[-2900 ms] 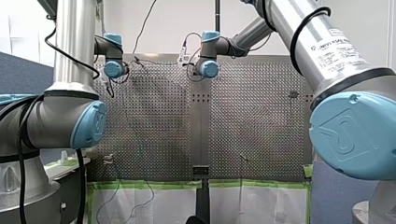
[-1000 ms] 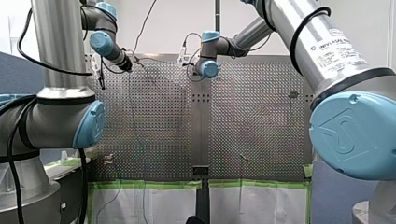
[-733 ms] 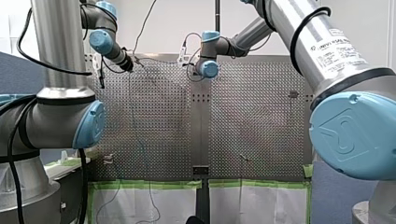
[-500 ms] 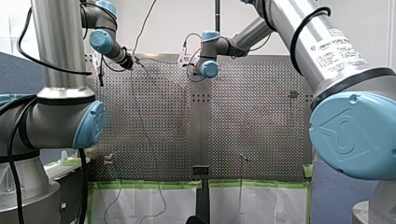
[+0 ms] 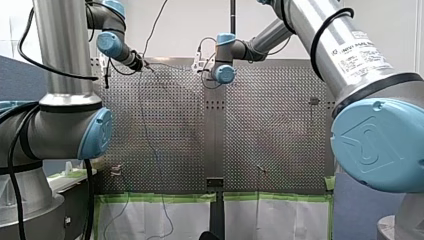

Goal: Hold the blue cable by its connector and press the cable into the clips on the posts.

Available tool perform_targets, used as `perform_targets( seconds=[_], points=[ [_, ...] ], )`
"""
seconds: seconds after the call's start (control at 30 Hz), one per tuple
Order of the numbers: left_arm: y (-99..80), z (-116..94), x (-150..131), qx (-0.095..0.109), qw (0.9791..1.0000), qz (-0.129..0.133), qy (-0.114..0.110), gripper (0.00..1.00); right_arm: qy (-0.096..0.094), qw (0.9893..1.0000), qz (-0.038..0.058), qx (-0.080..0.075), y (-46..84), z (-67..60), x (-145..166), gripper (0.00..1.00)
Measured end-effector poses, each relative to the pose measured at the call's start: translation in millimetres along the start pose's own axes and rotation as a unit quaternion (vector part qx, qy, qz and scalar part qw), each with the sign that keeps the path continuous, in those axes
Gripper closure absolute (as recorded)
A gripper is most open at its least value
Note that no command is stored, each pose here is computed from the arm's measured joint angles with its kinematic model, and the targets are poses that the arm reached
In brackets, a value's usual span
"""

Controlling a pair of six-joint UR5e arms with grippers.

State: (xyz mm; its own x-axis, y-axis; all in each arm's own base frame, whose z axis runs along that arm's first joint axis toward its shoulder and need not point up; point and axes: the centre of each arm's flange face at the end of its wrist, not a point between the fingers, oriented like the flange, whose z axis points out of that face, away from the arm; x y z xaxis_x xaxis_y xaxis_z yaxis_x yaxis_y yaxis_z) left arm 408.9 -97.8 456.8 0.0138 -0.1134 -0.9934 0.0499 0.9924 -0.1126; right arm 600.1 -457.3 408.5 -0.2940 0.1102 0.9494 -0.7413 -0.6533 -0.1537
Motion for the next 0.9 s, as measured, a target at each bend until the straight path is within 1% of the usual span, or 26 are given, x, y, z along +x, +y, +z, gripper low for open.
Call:
perform_targets(
  seconds=[0.13, 0.23, 0.9],
  points=[
    [-0.8, 1.1, -4.7, 0.001, 0.9998, 0.018, -0.010, 0.00, -0.001, 1.0000, -0.0003, -0.001, 0.5, -0.1, -0.6, 1.00],
    [-1.8, 1.9, -6.7, 0.003, 0.9996, 0.025, -0.015, 0.00, -0.001, 1.0000, -0.0004, -0.001, 0.8, -0.1, -1.1, 1.00],
    [-9.2, 1.1, -8.6, 0.011, 0.9994, 0.027, -0.018, 0.00, -0.002, 1.0000, -0.0009, -0.003, 3.1, 0.6, -3.9, 1.00]
  ],
)
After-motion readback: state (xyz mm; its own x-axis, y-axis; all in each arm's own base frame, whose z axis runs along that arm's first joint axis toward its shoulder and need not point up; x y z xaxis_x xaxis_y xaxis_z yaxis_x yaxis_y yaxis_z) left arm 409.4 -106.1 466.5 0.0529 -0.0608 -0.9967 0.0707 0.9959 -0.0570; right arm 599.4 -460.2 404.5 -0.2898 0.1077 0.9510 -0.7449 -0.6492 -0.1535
